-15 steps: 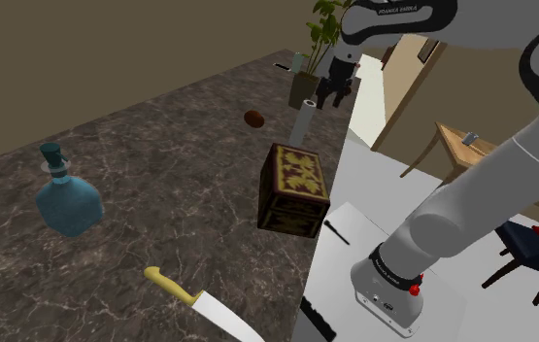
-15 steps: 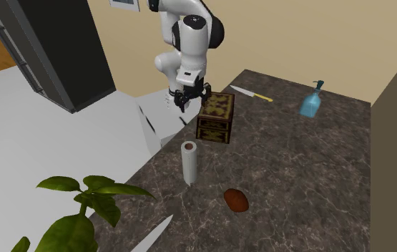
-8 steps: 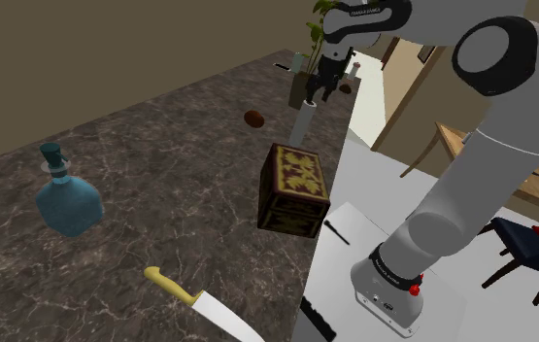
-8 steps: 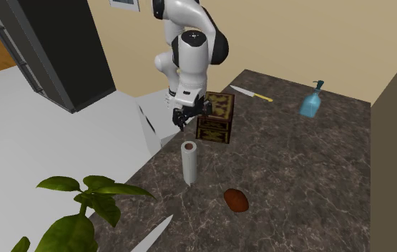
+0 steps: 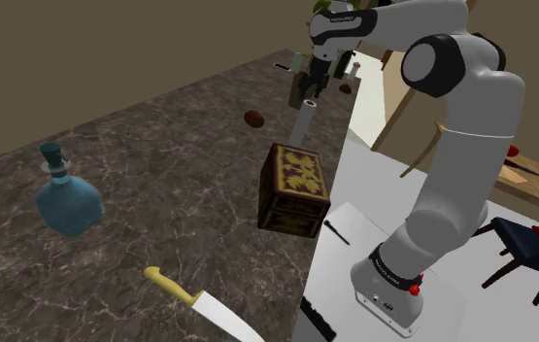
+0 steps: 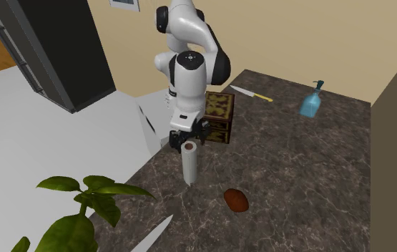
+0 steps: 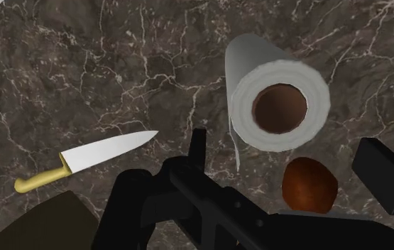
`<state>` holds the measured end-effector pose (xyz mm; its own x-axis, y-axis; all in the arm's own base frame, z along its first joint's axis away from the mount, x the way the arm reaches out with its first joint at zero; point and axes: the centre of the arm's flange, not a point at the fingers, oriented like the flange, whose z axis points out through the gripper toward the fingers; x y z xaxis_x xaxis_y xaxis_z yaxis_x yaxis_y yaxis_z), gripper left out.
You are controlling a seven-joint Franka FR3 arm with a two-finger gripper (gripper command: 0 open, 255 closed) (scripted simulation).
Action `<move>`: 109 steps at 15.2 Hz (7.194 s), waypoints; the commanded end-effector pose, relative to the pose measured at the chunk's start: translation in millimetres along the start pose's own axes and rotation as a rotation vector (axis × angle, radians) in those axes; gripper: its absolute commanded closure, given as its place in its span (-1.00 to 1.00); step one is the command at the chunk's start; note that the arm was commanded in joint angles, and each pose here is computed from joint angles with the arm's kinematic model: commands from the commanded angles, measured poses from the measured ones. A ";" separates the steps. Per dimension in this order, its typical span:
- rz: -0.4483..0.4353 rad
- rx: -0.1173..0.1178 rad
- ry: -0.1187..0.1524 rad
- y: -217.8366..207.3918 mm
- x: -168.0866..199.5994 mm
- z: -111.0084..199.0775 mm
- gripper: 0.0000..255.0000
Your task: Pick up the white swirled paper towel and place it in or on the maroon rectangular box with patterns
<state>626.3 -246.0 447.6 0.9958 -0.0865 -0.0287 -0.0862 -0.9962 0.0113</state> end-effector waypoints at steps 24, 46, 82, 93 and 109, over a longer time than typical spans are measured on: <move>-0.001 0.000 0.001 0.7 3.3 35.2 1.00; -0.001 0.000 0.001 2.0 0.0 -80.9 1.00; -0.001 0.000 0.001 -140.1 -151.8 -229.9 1.00; -0.001 0.000 0.001 -238.6 -254.1 -260.1 1.00; -0.001 0.000 0.001 -266.8 -280.6 -199.9 1.00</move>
<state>375.3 44.3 658.4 0.9959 -0.0857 -0.0278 -0.0854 -0.9963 0.0113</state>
